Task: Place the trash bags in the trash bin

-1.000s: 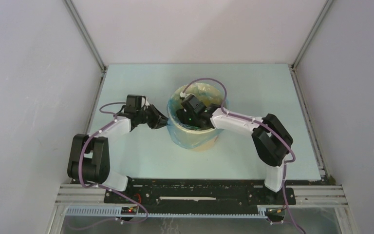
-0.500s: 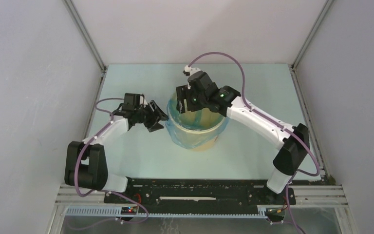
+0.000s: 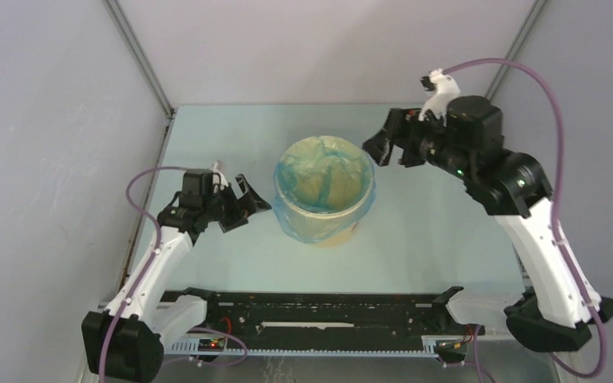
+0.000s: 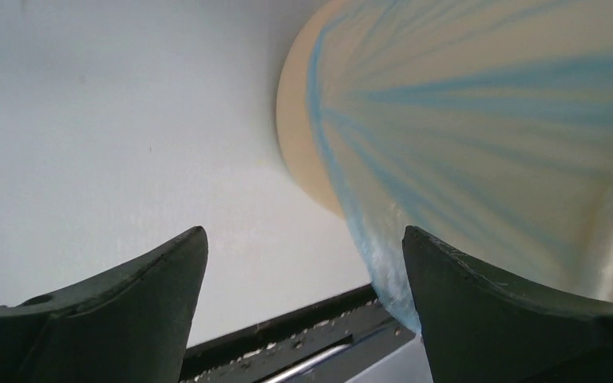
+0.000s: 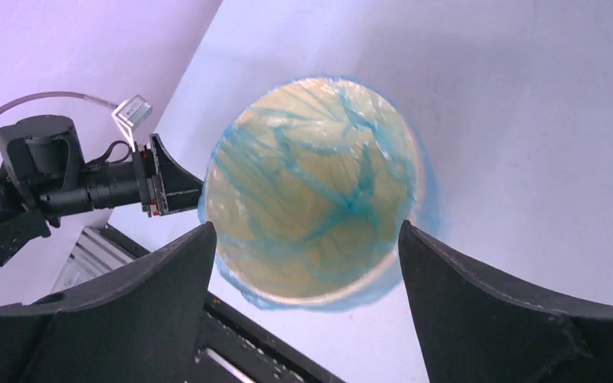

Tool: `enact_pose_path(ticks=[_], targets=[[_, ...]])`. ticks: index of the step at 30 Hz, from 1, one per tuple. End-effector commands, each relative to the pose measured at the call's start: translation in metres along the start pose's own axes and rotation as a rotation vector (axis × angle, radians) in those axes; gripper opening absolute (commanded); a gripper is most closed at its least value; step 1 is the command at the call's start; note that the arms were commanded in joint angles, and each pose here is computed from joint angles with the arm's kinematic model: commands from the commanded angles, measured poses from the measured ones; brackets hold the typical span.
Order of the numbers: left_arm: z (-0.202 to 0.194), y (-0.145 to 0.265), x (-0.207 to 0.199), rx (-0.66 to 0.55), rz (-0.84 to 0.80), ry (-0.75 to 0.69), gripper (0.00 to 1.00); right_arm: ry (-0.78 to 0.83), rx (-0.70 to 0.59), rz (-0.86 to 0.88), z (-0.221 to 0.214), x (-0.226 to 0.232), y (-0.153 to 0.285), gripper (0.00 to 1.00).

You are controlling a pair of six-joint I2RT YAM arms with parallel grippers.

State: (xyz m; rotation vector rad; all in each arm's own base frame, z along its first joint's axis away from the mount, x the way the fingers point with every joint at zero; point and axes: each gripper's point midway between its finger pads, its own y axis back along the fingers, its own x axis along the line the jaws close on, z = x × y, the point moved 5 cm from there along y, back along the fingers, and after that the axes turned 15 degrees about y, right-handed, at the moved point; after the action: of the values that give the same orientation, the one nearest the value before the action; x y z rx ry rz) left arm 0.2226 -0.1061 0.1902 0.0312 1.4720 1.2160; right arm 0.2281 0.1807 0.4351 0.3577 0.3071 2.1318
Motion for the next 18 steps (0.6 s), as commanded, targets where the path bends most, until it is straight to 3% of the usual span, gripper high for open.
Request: enact_pose_path(ticks=[1, 6, 15, 18], targets=[[-0.035, -0.005, 0.016, 0.114, -0.032, 0.027, 0.96, 0.032, 0.077, -0.052, -0.021, -0.017, 0.032, 0.95], [-0.059, -0.020, -0.018, 0.194, -0.110, -0.049, 0.92, 0.021, 0.004, -0.054, -0.020, -0.024, 0.059, 0.95], [-0.052, -0.084, -0.085, 0.215, -0.323, 0.157, 0.91, -0.003, -0.088, -0.079, -0.022, -0.025, 0.100, 0.94], [-0.047, -0.111, -0.120, 0.243, -0.349, 0.150, 0.91, -0.022, -0.126, -0.123, -0.024, -0.028, 0.117, 0.94]])
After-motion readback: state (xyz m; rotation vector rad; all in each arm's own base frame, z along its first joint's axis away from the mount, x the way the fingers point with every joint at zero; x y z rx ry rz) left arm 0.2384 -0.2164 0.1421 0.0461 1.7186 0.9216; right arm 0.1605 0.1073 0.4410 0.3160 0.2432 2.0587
